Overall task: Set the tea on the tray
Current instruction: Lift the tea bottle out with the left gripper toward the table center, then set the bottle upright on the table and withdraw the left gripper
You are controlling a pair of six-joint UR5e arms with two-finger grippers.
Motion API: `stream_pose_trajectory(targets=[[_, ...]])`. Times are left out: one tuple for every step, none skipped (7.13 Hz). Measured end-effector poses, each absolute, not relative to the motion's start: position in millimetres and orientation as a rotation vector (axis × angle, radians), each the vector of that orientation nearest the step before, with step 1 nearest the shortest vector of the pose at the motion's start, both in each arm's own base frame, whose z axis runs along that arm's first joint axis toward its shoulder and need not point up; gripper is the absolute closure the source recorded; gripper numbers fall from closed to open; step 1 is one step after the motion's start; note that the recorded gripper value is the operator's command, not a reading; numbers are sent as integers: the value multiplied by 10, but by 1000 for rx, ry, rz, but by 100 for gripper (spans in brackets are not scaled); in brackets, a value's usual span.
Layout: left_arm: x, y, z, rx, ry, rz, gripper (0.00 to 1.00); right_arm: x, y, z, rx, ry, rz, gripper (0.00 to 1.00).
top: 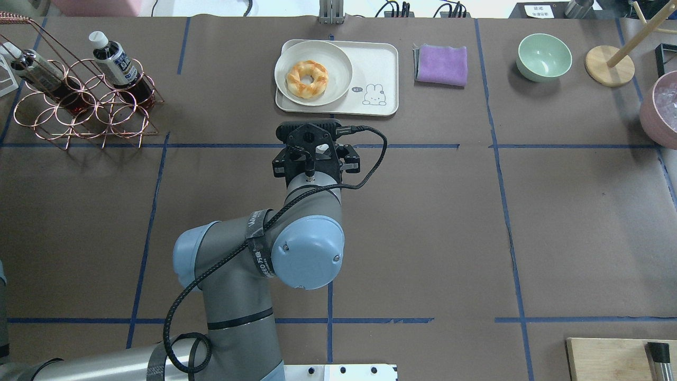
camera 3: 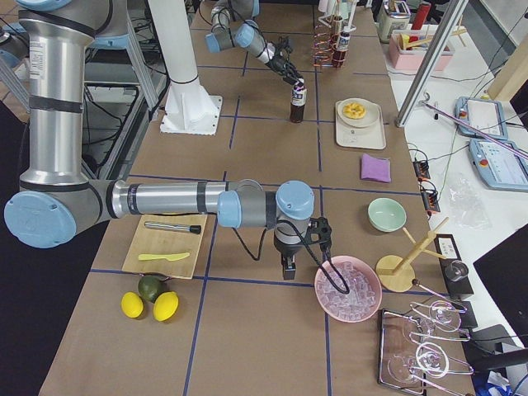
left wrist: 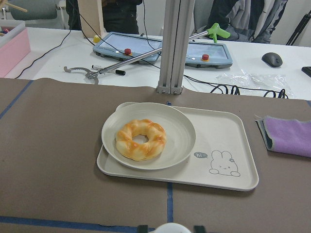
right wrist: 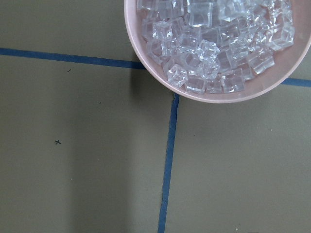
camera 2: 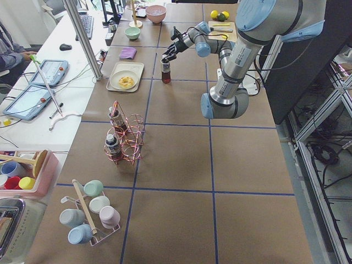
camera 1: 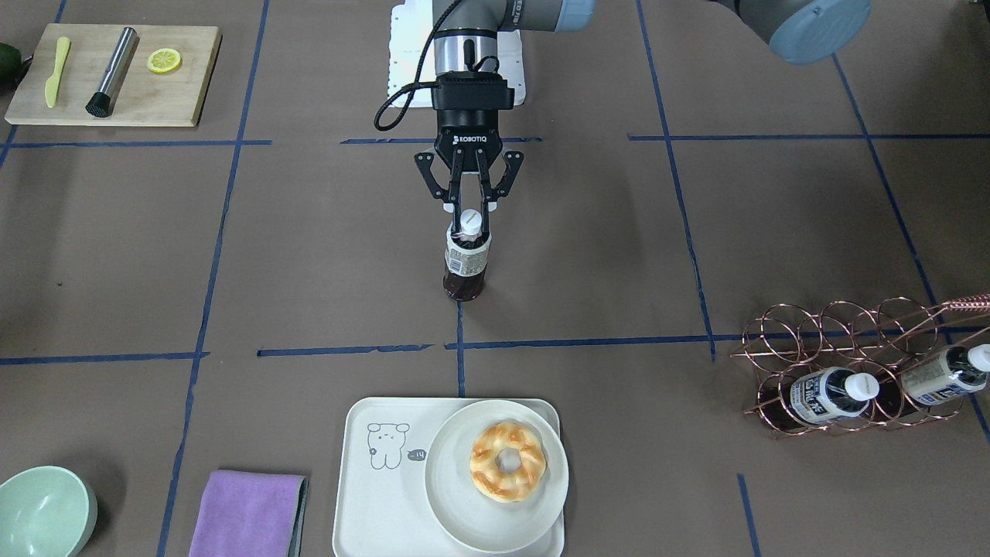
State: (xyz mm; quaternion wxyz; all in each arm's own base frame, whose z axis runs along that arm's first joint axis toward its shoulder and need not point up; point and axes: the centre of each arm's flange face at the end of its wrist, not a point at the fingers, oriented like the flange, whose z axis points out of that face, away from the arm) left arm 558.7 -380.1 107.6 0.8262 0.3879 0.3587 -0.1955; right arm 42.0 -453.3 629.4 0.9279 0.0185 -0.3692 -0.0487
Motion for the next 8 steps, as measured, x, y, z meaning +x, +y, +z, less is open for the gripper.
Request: stream_pose_trajectory(targets=[[5544, -3779, 1033, 823, 775, -414, 0, 419, -4533, 6295, 38, -757, -100, 0], [5404, -3727, 901, 818, 814, -405, 0, 419, -4534, 6294, 38, -757, -100, 0], [5153, -3648, 760, 805, 864, -377, 0, 419, -4534, 6295, 38, -757, -100, 0], [4839, -3594, 793, 784, 886, -329, 0, 418, -4536, 6294, 38, -757, -100, 0], [4442, -3616, 1016, 751, 875, -255, 0, 418, -4543, 6282, 41, -757, -102, 0], [4032, -3751, 1367, 683, 835, -158, 0, 408, -4555, 6265, 48, -756, -107, 0], [3644, -3958, 1790, 563, 779, -68, 0, 398, -4570, 6244, 62, -756, -115, 0], [3248, -4152, 2226, 414, 726, -4, 0, 389, -4582, 6220, 76, -757, -121, 0]])
